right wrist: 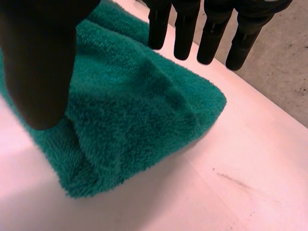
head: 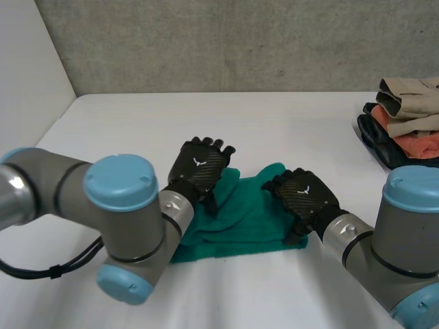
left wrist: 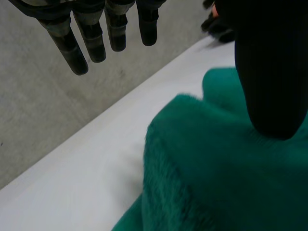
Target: Fold the laundry.
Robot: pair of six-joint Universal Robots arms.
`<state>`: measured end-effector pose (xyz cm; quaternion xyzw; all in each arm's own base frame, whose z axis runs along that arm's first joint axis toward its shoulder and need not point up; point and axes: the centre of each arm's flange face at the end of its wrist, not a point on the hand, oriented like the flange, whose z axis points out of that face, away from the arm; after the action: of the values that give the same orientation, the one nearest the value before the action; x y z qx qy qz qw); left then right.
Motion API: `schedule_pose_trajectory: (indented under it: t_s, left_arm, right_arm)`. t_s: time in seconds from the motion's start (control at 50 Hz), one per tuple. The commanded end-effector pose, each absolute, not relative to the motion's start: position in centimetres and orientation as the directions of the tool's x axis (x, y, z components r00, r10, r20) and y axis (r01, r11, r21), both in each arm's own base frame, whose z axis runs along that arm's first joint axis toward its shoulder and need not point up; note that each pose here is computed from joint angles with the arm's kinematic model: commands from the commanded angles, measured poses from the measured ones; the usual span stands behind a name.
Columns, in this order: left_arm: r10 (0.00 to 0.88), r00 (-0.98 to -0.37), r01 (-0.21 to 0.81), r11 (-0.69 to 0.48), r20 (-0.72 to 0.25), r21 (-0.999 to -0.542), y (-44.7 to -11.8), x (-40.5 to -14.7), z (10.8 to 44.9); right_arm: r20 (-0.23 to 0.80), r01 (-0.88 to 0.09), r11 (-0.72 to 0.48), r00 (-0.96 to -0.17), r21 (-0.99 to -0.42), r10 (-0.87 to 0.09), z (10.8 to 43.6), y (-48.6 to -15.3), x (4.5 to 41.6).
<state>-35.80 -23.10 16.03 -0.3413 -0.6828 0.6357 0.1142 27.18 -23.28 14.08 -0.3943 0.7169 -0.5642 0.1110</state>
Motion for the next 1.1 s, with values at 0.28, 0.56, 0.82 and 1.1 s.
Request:
schedule_pose_trajectory:
  t_s: [0.28, 0.56, 0.82, 1.1]
  left_arm:
    - [0.401, -0.833, 0.448, 0.082, -0.382, -0.89, -26.2, -31.5, 13.2]
    - [0.391, -0.848, 0.414, 0.068, -0.358, -0.908, -24.1, -30.4, 15.7]
    - [0.489, -0.796, 0.426, 0.032, -0.358, -0.904, -20.4, -32.9, 14.9]
    - [0.453, -0.799, 0.472, 0.067, -0.395, -0.879, -20.2, -31.6, 14.4]
  right_arm:
    - [0.386, -0.505, -0.002, -0.657, -0.863, -0.648, 12.1, -23.9, 27.1]
    - [0.453, -0.576, 0.023, -0.667, -0.817, -0.591, 12.5, -24.0, 23.6]
    - [0.441, -0.579, 0.054, -0.674, -0.813, -0.593, 12.1, -23.4, 22.7]
    - [0.573, -0.671, -0.005, -0.631, -0.742, -0.523, 14.2, -25.1, 21.1]
